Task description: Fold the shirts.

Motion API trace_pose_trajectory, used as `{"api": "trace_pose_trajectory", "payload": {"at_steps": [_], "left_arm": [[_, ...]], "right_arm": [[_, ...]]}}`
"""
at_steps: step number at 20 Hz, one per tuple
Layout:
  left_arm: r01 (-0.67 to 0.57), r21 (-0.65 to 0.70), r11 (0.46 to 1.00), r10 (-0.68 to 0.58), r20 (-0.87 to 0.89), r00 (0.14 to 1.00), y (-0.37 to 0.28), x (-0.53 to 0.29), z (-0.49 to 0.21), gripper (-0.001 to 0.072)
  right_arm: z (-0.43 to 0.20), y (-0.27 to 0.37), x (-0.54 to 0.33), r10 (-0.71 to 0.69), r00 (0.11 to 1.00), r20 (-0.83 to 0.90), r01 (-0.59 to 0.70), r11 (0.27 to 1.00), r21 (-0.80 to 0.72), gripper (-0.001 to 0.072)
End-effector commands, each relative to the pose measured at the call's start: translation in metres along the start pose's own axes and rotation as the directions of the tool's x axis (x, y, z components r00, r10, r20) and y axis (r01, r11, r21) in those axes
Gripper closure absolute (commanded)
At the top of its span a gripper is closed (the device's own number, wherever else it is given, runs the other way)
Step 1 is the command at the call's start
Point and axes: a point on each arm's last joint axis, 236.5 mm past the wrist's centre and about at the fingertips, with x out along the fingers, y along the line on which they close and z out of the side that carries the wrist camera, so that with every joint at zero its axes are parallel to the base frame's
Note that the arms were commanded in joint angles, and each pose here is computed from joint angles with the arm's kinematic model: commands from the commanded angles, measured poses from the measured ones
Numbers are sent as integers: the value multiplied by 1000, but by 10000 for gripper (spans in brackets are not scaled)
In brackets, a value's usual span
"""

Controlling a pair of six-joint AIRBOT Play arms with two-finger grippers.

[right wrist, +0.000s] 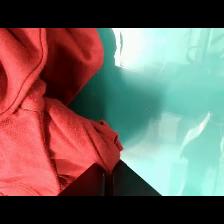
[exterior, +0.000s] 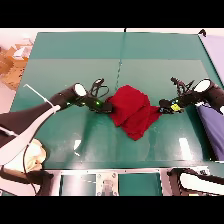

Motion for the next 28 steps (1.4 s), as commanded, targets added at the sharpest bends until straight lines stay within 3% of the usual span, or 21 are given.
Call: {"api": "trace_pose_trajectory", "payload": {"at_steps": [1, 2, 3, 6, 10, 12, 16, 20, 23, 25, 28], "left_arm": [[-13, 0, 1000, 13, 13, 1000, 4, 19, 0, 340], [-11, 5, 1000, 11, 15, 1000, 3, 18, 1, 634], [-5, 12, 1000, 5, 15, 1000, -1, 16, 3, 689], [-28, 99, 995, 30, -22, 999, -5, -6, 15, 690], [-357, 83, 930, 358, 7, 934, 82, -113, 36, 690], [-446, 12, 895, 446, -3, 895, 121, -175, 29, 689], [-476, -122, 871, 484, 42, 874, 154, -246, 22, 689], [-499, -76, 863, 503, 54, 863, 159, -259, 21, 689], [-587, -51, 808, 588, 26, 808, 179, -272, 14, 689], [-599, -46, 799, 601, 31, 799, 180, -276, 16, 690], [-602, -40, 797, 598, 185, 780, 151, -316, 53, 690]], "right_arm": [[0, -1, -1, -4, 1000, 1, 4, 1000, -2, 693], [0, -1, -1, -4, 1000, 1, 4, 1000, -1, 693], [0, -2, -1, -5, 1000, 2, 5, 1000, 0, 694], [5, -7, -6, -16, 1000, 15, 16, 1000, 3, 693], [18, -44, -35, -76, 994, 74, 69, 994, 89, 694], [24, -66, -49, -87, 990, 107, 70, 985, 156, 694], [29, -74, -55, -68, 987, 147, 36, 977, 209, 694], [43, -76, -63, -82, 977, 199, 40, 978, 206, 694], [62, -82, -87, -103, 959, 265, 48, 977, 206, 694], [76, -80, -112, -108, 942, 319, 44, 978, 202, 695], [96, -46, -173, -64, 902, 427, 8, 991, 131, 695]]}}
